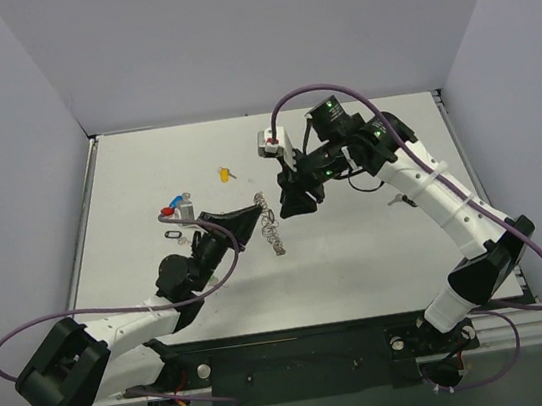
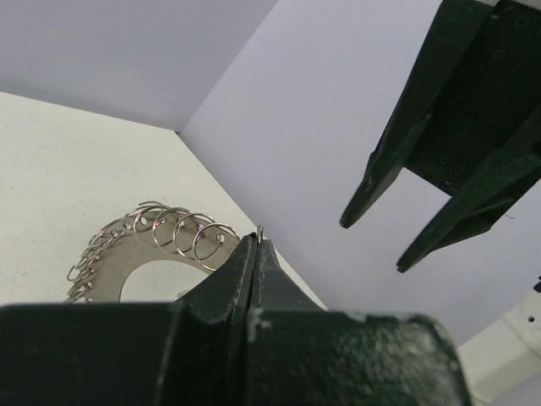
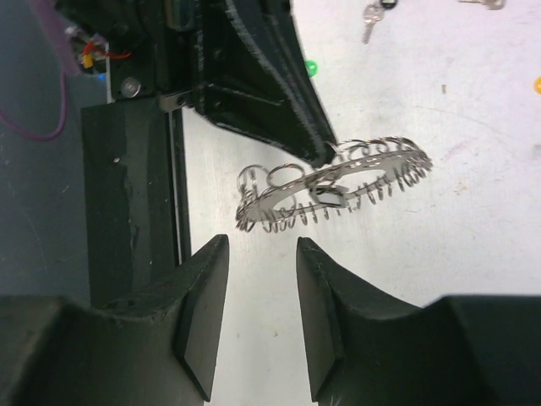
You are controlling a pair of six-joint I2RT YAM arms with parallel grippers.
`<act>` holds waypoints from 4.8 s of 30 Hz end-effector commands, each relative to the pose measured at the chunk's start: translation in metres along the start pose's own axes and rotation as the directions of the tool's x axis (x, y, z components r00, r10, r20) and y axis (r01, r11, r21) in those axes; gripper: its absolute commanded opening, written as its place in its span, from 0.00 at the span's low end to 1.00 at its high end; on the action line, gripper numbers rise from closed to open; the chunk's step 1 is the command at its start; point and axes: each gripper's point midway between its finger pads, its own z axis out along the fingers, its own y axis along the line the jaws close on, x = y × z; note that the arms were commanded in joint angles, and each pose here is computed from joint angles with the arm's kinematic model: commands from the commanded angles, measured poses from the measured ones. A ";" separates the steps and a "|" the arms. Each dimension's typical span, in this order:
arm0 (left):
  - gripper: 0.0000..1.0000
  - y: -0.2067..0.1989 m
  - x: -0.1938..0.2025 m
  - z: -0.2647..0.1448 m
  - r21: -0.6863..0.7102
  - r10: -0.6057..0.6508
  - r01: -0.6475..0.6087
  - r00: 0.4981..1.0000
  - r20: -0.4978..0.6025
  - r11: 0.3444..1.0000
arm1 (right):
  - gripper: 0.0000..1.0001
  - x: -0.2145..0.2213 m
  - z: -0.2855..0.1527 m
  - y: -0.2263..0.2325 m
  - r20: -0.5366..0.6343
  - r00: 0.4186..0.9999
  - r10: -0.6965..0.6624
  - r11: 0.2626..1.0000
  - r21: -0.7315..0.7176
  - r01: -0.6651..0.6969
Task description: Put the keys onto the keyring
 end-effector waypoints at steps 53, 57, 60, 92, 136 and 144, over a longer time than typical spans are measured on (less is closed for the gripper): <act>0.00 -0.072 -0.037 0.010 0.318 0.144 -0.142 0.989 0.017 0.937 | 0.00 -0.008 -0.003 -0.031 0.004 0.998 0.065 0.968 0.244 -0.064; 0.07 -0.058 -0.023 0.012 0.264 0.233 -0.205 0.969 -0.078 0.942 | 0.00 -0.001 -0.003 -0.029 -0.061 0.998 0.011 0.964 0.265 0.006; 0.11 -0.048 -0.012 0.011 0.240 0.302 -0.262 0.942 -0.147 0.935 | 0.00 0.001 -0.004 -0.030 -0.091 0.996 -0.003 0.957 0.287 0.029; 0.00 -0.091 -0.072 -0.017 0.397 0.263 -0.317 0.947 0.186 0.861 | 0.36 -0.021 0.000 -0.004 0.111 0.994 -0.006 1.000 0.025 0.003; 0.00 -0.026 -0.006 0.036 0.283 0.237 -0.147 0.918 -0.317 0.948 | 0.45 0.052 -0.063 -0.020 0.073 0.980 0.187 0.946 0.256 -0.200; 0.00 0.020 0.011 0.119 0.007 0.006 -0.004 0.944 -0.331 1.000 | 0.47 0.097 -0.106 -0.051 0.157 0.928 0.338 0.806 0.461 -0.372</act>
